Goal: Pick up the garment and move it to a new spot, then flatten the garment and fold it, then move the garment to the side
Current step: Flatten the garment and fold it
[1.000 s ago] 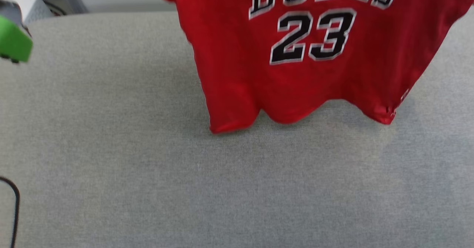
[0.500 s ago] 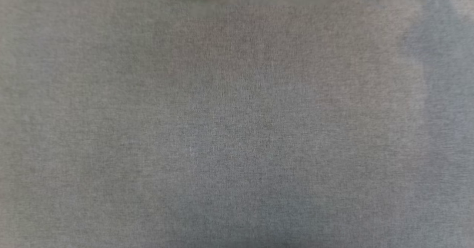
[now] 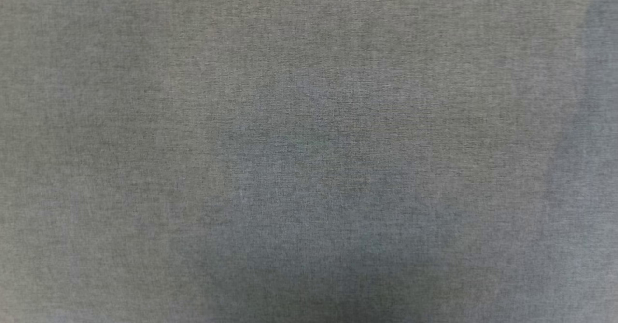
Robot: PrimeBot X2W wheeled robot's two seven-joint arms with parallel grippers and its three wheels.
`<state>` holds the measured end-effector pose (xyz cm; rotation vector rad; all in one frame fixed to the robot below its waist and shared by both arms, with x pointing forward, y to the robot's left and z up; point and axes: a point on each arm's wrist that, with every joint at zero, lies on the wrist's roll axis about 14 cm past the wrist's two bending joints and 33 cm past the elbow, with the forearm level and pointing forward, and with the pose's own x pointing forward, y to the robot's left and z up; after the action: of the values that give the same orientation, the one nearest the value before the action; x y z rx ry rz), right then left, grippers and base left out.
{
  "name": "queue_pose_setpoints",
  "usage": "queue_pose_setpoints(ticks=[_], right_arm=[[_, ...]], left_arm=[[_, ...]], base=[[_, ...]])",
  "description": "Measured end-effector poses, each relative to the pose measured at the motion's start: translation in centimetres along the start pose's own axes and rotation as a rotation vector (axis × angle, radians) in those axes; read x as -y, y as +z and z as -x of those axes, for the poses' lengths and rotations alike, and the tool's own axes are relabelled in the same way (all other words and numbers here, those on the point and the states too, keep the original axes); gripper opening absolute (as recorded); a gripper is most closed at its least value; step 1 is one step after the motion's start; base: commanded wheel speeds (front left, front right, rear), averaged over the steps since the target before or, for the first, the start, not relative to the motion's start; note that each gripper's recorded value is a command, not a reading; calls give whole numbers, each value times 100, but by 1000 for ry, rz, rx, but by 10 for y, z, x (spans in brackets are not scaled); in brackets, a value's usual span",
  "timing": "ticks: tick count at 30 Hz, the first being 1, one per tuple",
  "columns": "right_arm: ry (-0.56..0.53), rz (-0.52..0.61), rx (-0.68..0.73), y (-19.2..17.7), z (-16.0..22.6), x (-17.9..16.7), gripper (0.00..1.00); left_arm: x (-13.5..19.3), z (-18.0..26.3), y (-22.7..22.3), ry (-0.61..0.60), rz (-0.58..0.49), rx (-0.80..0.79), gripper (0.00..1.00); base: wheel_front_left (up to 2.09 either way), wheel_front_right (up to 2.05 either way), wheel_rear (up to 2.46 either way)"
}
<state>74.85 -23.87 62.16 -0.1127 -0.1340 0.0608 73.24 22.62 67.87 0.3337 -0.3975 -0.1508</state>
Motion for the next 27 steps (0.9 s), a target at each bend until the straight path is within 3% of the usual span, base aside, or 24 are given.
queue_pose_setpoints(ticks=[6,13,27], right_arm=[[42,-27,-56,-43,7,-21,0],[83,-74,-155,-86,46,-37,0],[118,-230,-439,-144,193,-49,0]], left_arm=[[22,19,-40,-37,41,-66,0],[55,73,-88,-86,127,-221,0],[108,256,-119,-132,308,-536,0]], base=[[0,0,0],[0,0,0],[0,0,0]])
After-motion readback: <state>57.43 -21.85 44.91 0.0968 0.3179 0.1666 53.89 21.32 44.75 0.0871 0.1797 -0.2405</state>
